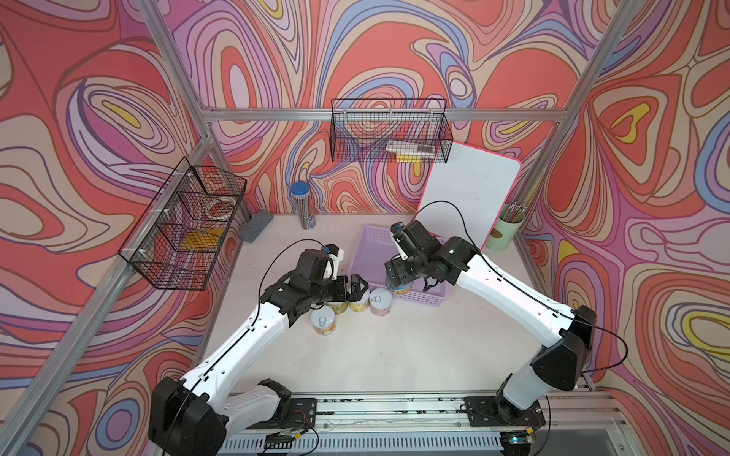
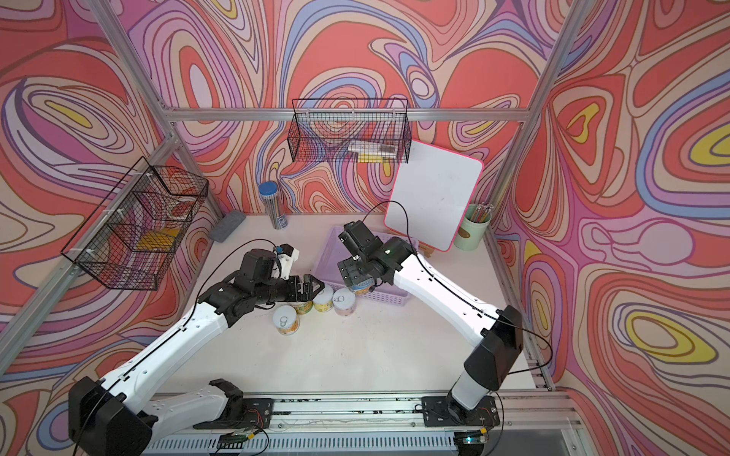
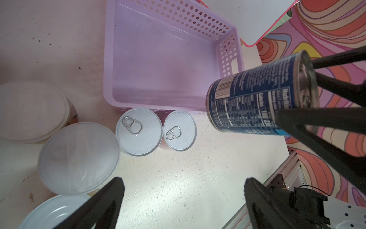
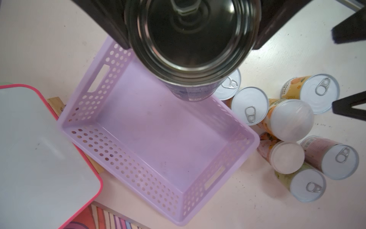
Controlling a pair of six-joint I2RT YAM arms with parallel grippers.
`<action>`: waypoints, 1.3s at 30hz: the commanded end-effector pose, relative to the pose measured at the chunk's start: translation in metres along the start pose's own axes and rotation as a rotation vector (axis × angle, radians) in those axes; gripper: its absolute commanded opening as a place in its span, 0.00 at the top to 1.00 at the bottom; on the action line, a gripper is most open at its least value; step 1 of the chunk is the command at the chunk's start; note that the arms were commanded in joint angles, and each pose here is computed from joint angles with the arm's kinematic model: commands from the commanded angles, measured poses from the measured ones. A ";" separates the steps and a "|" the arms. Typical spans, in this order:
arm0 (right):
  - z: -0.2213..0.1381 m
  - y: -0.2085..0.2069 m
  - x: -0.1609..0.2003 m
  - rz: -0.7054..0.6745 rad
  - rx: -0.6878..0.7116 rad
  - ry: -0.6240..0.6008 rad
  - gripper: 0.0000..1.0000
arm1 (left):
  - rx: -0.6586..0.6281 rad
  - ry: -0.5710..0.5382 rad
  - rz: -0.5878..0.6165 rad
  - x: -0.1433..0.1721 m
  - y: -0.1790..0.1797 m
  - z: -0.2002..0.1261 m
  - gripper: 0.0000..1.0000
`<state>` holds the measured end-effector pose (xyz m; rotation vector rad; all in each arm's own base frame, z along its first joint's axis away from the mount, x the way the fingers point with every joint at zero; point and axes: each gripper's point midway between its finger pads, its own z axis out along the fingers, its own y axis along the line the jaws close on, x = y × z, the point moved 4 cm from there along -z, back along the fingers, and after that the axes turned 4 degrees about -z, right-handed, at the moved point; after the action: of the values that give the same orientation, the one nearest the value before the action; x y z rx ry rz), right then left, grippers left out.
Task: Put the canned food in the basket
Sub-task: Place the canned food in the basket.
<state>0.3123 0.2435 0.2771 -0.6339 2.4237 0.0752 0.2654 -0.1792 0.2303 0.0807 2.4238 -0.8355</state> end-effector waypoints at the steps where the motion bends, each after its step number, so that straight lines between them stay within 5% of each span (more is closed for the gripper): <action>1: -0.025 -0.020 -0.045 0.069 0.007 -0.178 0.58 | 0.013 -0.046 0.072 -0.016 -0.016 0.005 0.01; 17: 0.045 -0.089 -0.079 0.213 0.058 -0.111 0.58 | -0.021 0.027 0.223 -0.026 -0.049 0.068 0.01; 39: 0.113 -0.145 -0.062 0.306 0.132 0.006 0.58 | -0.051 0.093 0.281 -0.023 -0.072 0.123 0.01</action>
<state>0.4640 0.1629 0.2030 -0.2400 2.6336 0.0276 0.3236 -0.3001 0.1977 0.4293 2.4681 -0.6603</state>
